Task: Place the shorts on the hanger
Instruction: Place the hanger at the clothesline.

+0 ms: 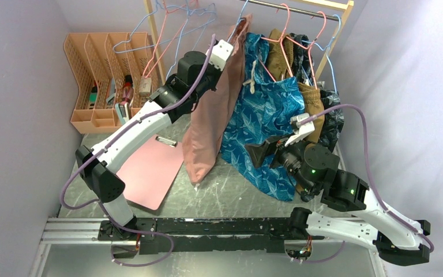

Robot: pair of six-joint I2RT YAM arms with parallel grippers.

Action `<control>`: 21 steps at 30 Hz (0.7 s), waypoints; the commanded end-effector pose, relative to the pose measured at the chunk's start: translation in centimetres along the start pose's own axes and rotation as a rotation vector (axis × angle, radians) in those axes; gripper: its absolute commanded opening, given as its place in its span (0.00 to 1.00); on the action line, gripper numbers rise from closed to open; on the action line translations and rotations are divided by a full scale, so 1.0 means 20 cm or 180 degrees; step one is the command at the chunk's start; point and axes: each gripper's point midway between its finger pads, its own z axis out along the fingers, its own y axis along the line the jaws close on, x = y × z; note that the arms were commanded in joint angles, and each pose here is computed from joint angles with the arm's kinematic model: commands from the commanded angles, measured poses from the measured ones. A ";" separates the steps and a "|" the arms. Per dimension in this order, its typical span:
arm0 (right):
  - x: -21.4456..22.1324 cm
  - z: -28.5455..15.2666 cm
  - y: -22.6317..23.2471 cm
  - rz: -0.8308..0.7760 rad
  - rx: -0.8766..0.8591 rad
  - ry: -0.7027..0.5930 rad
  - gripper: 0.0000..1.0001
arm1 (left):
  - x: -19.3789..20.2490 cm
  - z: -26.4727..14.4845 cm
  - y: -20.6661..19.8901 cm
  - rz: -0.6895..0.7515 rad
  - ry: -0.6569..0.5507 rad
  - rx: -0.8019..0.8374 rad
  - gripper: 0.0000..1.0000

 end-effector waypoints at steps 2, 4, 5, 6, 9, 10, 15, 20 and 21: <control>-0.02 -0.01 -0.01 0.0046 0.0025 -0.0029 0.95 | -0.15 -0.05 -0.02 -0.0144 -0.0231 0.0141 0.07; -0.02 -0.01 0.00 0.0045 0.0030 -0.0027 0.95 | -0.14 -0.06 -0.06 -0.0153 -0.0208 0.0275 0.07; -0.02 0.00 0.00 0.0046 0.0034 -0.0028 0.95 | -0.14 -0.07 -0.09 -0.0151 -0.0204 0.0335 0.07; -0.02 0.00 0.00 0.0040 0.0035 -0.0025 0.95 | -0.14 -0.07 -0.11 -0.0155 -0.0197 0.0391 0.07; -0.03 0.01 0.01 0.0028 0.0039 -0.0020 0.95 | -0.13 -0.09 -0.20 -0.0163 -0.0161 0.0613 0.07; -0.03 0.01 0.01 0.0017 0.0046 -0.0012 0.95 | -0.13 -0.10 -0.23 -0.0163 -0.0141 0.0685 0.07; -0.07 0.01 0.00 0.0001 0.0106 -0.0033 0.95 | -0.14 -0.15 -0.36 -0.0214 -0.0123 0.0996 0.13; -0.11 0.01 -0.01 -0.0013 0.0175 -0.0055 0.95 | -0.17 -0.23 -0.44 -0.0318 -0.0172 0.1289 0.34; -0.11 0.00 -0.01 -0.0010 0.0184 -0.0064 0.95 | -0.18 -0.24 -0.46 -0.0338 -0.0184 0.1340 0.36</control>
